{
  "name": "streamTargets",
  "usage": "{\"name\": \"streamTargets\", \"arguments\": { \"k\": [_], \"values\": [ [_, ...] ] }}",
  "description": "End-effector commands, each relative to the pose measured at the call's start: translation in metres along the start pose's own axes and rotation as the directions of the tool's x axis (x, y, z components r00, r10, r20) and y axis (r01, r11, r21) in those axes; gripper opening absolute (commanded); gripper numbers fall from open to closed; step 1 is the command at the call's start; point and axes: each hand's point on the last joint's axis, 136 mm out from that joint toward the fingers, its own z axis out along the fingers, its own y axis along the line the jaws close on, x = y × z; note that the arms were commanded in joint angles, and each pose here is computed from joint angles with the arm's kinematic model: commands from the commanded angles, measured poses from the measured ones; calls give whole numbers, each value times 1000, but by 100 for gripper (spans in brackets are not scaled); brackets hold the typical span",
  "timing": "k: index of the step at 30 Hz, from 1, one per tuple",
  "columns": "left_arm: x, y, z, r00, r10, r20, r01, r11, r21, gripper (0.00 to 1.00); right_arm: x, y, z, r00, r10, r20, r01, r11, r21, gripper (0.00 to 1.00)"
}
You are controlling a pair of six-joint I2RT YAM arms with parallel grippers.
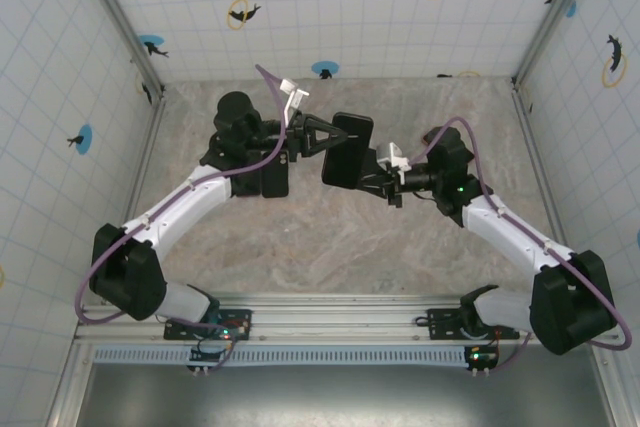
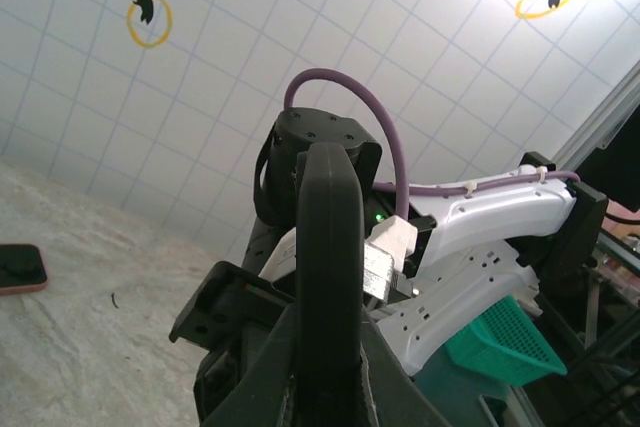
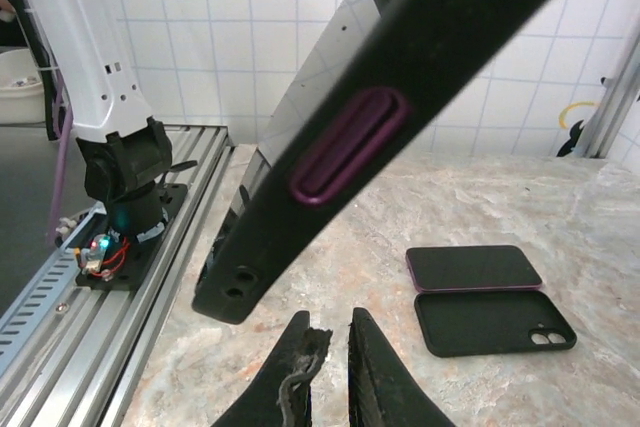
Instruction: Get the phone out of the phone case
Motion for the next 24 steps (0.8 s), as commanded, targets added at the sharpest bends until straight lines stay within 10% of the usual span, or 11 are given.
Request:
{"name": "streamTargets", "arguments": {
  "k": [1, 16, 24],
  "values": [
    [-18, -18, 1, 997, 78, 22, -78, 996, 41, 0, -23, 3, -1, 997, -65, 48, 65, 998, -3, 15],
    [-33, -14, -2, 975, 217, 40, -213, 974, -80, 0, -17, 31, -5, 998, -23, 57, 29, 995, -95, 38],
    [-29, -16, -1, 980, 196, 42, -194, 980, -44, 0, -30, 12, -3, 996, -16, 83, 16, 1000, -9, 32]
  ]
}}
